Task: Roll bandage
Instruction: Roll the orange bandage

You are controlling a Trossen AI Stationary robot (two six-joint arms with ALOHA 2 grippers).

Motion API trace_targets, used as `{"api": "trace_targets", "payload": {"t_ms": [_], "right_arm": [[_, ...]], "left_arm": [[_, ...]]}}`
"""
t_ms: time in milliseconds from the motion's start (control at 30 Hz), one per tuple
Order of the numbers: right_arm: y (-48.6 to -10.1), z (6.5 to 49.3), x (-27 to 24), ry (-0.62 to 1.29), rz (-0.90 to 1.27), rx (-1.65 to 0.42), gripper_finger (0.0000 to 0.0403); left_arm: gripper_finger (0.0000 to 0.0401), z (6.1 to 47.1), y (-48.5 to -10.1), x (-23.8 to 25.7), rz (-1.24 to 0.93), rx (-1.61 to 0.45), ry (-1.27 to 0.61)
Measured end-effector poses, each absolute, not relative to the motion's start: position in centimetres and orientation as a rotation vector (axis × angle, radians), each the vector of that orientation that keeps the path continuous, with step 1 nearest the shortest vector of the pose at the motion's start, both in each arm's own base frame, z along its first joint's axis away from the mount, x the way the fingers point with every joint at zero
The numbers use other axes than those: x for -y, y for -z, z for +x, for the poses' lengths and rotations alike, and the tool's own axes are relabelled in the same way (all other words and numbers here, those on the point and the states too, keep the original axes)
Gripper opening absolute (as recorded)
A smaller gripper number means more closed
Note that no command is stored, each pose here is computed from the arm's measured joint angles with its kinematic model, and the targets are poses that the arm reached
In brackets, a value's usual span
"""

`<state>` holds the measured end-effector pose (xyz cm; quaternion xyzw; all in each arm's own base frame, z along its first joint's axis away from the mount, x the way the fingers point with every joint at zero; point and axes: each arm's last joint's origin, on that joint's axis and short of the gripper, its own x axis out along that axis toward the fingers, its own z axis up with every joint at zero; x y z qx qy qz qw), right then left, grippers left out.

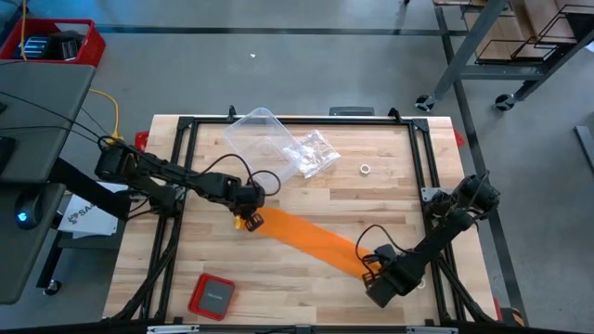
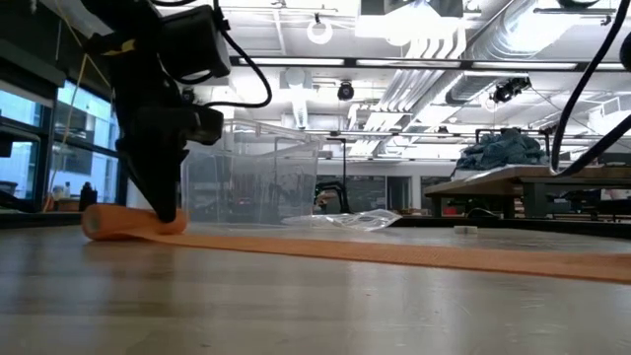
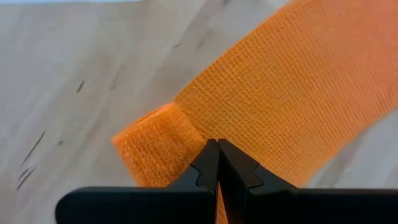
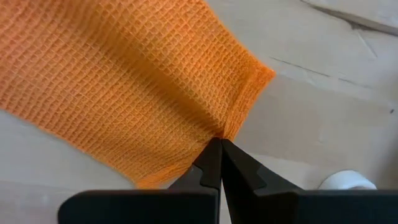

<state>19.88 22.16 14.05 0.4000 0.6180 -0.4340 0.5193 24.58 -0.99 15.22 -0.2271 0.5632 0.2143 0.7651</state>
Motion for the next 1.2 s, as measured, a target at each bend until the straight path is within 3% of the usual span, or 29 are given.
{"api": "trace_targets", "payload": {"t_ms": [567,1200], "right_arm": [[-14.1,19.8,-22.4,1.028,0.971,-1.516,0.0000],[-14.0,20.1,-22.4,1.012,0.988,-1.497,0.0000]], "left_arm": [[0.0000,23.7,-17.3,0.9,-0.648,-1.113,-0.582],[0.0000,25.0,-18.4,1.5,-0.716,-0.960,-0.465]]}}
